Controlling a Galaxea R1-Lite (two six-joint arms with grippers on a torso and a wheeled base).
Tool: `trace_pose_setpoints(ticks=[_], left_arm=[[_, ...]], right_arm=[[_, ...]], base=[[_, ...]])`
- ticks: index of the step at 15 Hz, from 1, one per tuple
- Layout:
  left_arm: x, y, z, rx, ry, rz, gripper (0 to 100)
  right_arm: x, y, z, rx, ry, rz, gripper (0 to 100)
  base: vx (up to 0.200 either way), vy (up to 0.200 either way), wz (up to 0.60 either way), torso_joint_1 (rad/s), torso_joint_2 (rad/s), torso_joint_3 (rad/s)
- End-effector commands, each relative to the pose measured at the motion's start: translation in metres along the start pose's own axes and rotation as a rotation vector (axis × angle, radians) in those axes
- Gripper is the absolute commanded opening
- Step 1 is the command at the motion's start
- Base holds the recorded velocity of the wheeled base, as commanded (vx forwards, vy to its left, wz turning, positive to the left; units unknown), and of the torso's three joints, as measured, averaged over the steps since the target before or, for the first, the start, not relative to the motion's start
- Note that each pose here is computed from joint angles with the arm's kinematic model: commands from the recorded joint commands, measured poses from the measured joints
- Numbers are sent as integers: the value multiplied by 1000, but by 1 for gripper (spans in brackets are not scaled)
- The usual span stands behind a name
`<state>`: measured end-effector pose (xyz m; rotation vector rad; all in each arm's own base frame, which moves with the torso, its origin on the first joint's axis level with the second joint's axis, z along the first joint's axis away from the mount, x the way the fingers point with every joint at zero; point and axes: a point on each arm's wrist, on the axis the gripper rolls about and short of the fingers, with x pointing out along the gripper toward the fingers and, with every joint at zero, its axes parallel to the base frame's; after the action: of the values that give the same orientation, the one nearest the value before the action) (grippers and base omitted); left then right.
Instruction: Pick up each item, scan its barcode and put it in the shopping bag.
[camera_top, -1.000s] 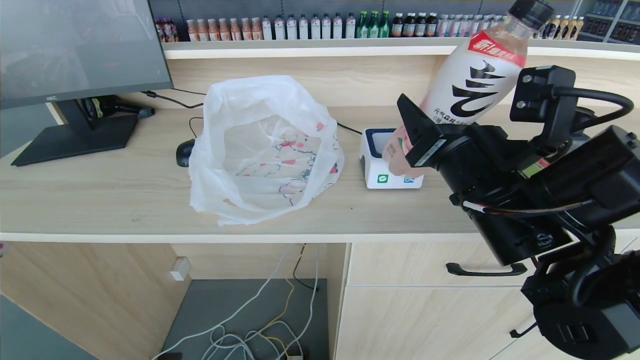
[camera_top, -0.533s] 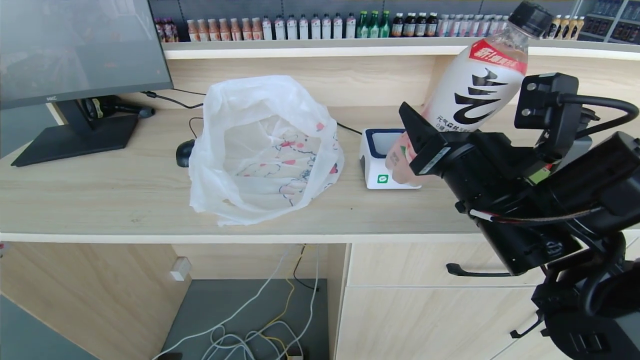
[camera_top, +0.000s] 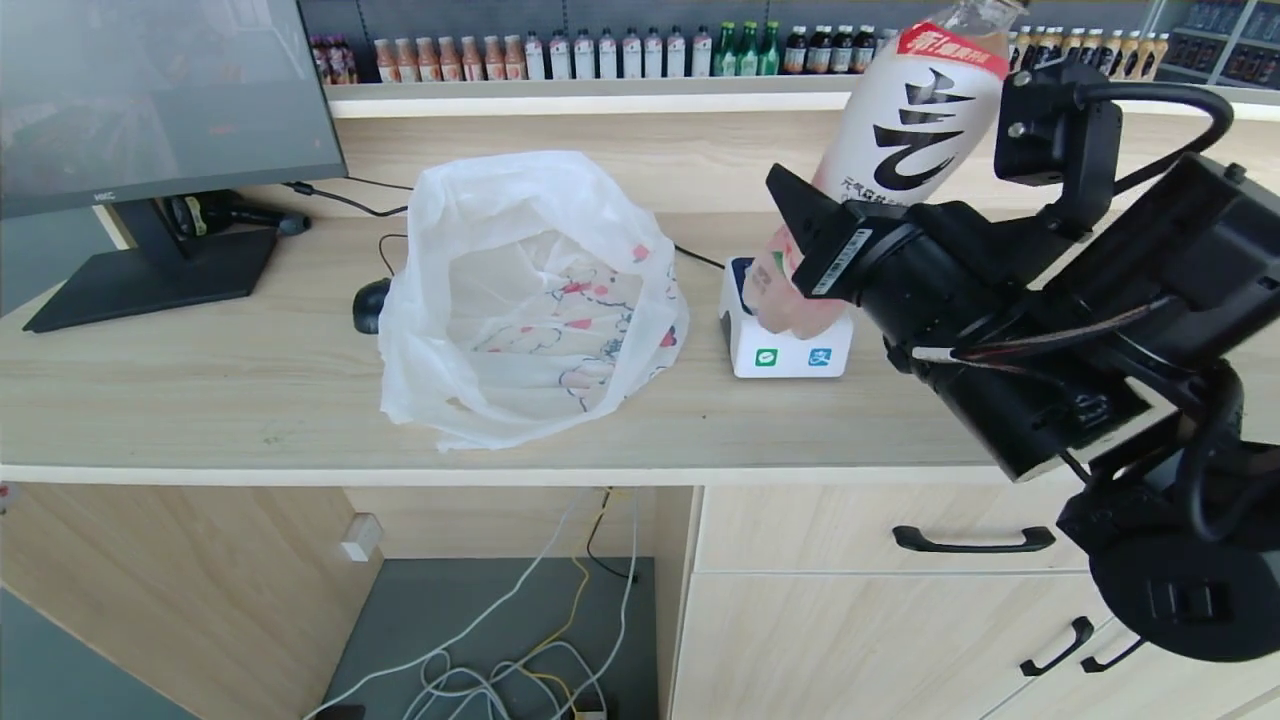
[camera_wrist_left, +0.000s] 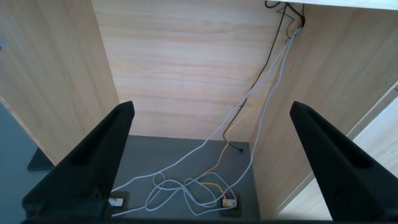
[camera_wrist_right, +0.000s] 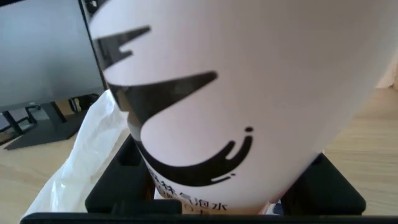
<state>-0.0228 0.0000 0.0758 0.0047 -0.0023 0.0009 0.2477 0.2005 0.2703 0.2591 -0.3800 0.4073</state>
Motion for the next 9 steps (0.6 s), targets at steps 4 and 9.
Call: trace_pose_setpoints(ticks=[4, 9], left_arm=[[0, 0, 0, 0, -1, 1, 100], [0, 0, 0, 0, -1, 1, 100]], right_arm=[[26, 10, 22, 236, 1, 63, 0], [36, 10, 25, 454, 17, 87, 0]], base=[[0, 0, 0, 0, 0, 0], [0, 0, 0, 0, 0, 0]])
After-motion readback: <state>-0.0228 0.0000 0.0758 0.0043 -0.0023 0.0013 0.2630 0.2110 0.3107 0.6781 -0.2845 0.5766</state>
